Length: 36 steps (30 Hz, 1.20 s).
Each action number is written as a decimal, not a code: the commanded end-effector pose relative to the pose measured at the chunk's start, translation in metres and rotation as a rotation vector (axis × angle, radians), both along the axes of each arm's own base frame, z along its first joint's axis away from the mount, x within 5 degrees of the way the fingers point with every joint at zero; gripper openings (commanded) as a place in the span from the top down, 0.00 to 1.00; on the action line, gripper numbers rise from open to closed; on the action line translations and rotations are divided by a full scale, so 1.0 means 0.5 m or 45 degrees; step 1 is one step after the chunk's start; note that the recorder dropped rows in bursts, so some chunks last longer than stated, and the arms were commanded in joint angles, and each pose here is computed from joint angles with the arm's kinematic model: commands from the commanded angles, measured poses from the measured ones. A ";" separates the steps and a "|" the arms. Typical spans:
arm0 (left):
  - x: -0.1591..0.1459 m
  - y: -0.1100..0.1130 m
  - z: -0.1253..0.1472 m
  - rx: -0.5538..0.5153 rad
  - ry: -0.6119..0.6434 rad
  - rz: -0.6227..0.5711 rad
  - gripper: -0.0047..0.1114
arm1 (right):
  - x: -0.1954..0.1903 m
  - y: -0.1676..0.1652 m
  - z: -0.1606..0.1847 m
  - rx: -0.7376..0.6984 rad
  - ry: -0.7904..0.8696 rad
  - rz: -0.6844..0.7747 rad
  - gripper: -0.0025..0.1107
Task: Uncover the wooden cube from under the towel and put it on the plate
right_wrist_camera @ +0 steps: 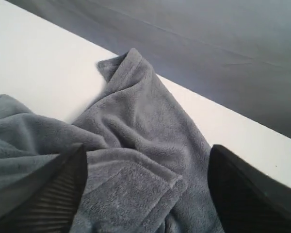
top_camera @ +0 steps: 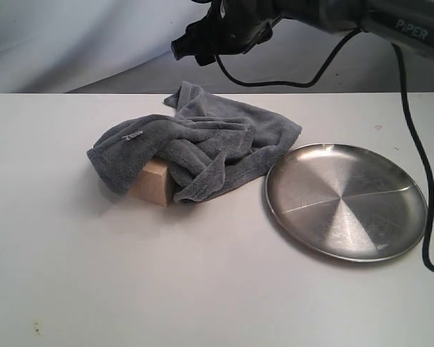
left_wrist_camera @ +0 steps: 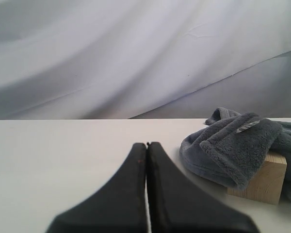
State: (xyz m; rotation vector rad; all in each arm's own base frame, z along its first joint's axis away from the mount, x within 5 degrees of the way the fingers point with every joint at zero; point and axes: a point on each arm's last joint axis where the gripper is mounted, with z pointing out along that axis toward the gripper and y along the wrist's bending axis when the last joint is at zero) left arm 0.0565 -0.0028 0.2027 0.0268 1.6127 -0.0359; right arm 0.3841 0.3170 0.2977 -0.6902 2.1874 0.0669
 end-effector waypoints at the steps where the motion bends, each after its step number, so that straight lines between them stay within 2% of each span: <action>1: 0.000 0.000 -0.002 -0.001 0.000 0.003 0.96 | -0.056 0.032 0.042 -0.029 -0.019 0.114 0.39; 6: 0.000 0.000 -0.002 -0.001 0.000 0.003 0.96 | -0.117 0.087 0.025 -0.084 0.076 0.342 0.39; 11: 0.000 0.000 -0.002 -0.001 0.000 0.003 0.96 | -0.155 0.148 -0.038 -0.166 0.120 0.510 0.39; 13: 0.000 0.000 -0.002 -0.001 0.000 0.003 0.96 | -0.160 0.168 -0.072 -0.217 0.120 0.536 0.37; 17: 0.000 0.000 -0.002 -0.001 0.000 0.003 0.96 | -0.158 0.191 -0.137 -0.288 0.124 0.529 0.28; 24: 0.000 0.000 -0.002 -0.001 0.000 0.003 0.96 | -0.146 0.208 -0.207 -0.283 0.141 0.463 0.29; 26: 0.000 0.000 -0.002 -0.001 0.000 0.003 0.96 | -0.141 0.208 -0.214 -0.287 0.129 0.428 0.35; 28: 0.000 0.000 -0.002 -0.001 0.000 0.003 0.96 | -0.138 0.206 -0.213 -0.266 0.126 0.379 0.49; 33: 0.000 0.000 -0.002 -0.001 0.000 0.003 0.96 | -0.140 0.205 -0.174 -0.207 0.080 0.383 0.94; 34: 0.000 0.000 -0.002 -0.001 0.000 0.003 0.96 | -0.140 0.205 -0.169 -0.201 0.073 0.385 0.98; 36: 0.000 0.000 -0.002 -0.001 0.000 0.003 0.96 | -0.140 0.203 -0.146 -0.170 0.035 0.393 0.98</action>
